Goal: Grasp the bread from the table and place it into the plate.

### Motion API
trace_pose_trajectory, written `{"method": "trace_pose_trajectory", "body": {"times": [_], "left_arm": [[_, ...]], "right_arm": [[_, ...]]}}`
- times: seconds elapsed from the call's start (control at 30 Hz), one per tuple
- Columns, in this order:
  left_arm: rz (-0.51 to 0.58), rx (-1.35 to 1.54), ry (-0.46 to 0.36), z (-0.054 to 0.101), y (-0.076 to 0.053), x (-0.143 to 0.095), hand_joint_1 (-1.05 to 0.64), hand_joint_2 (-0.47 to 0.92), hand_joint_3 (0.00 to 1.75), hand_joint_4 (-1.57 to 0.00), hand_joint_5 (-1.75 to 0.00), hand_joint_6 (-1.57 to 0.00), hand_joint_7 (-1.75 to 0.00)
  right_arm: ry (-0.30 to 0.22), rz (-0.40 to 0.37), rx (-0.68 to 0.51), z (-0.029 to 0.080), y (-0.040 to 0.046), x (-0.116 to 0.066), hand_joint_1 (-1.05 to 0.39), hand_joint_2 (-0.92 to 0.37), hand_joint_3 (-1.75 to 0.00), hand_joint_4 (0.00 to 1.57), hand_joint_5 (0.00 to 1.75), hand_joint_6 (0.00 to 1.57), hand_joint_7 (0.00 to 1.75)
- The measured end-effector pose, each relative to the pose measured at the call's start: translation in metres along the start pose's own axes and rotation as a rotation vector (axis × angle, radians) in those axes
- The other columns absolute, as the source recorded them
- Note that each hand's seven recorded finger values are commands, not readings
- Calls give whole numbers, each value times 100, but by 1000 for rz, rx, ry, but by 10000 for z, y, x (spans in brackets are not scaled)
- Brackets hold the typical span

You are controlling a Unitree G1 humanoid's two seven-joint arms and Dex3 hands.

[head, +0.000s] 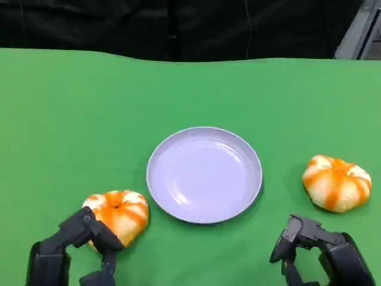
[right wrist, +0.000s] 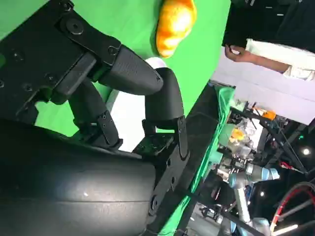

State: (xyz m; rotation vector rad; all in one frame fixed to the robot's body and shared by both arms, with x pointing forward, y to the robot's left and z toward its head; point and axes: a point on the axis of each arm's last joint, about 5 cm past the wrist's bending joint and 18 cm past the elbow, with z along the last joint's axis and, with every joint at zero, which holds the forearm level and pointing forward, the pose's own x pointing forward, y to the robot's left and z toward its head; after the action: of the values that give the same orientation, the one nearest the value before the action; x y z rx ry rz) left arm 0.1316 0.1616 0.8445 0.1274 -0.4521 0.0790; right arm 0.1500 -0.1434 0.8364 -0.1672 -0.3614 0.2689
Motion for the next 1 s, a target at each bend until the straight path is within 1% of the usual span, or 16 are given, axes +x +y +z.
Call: {"method": "trace_pose_trajectory", "body": {"times": [0.27, 0.4, 0.6, 0.7, 0.87, 1.0], "left_arm": [[-1, -3, 2, -19, -2, -21, 4, 41, 130, -83, -168, -80, -149], [4, -9, 6, -25, -1, -27, 2, 43, 128, -83, -169, -80, -150], [12, -15, 6, -25, 2, -26, 2, 44, 126, -82, -170, -79, -151], [7, -8, 4, -25, 3, -22, 3, 43, 128, -82, -170, -79, -152], [6, 4, 3, -27, 17, -19, 2, 43, 127, -82, -170, -80, -151], [8, 11, 5, -35, 22, -20, 2, 43, 128, -83, -169, -80, -151]], "right_arm": [[-9, -4, -1, -8, 10, -10, -50, -30, -154, 81, 175, 78, 151], [-12, -2, -4, -11, 14, -8, -52, -29, -154, 81, 175, 78, 150], [-16, -1, -8, -9, 14, 6, -53, -29, -152, 80, 175, 78, 151], [-18, -1, -9, -8, 13, 13, -52, -29, -155, 81, 175, 78, 150], [-20, -1, -9, -9, 13, 21, -53, -27, -157, 81, 175, 79, 151], [-20, -1, -8, -9, 12, 23, -53, -28, -155, 81, 175, 78, 150]]}}
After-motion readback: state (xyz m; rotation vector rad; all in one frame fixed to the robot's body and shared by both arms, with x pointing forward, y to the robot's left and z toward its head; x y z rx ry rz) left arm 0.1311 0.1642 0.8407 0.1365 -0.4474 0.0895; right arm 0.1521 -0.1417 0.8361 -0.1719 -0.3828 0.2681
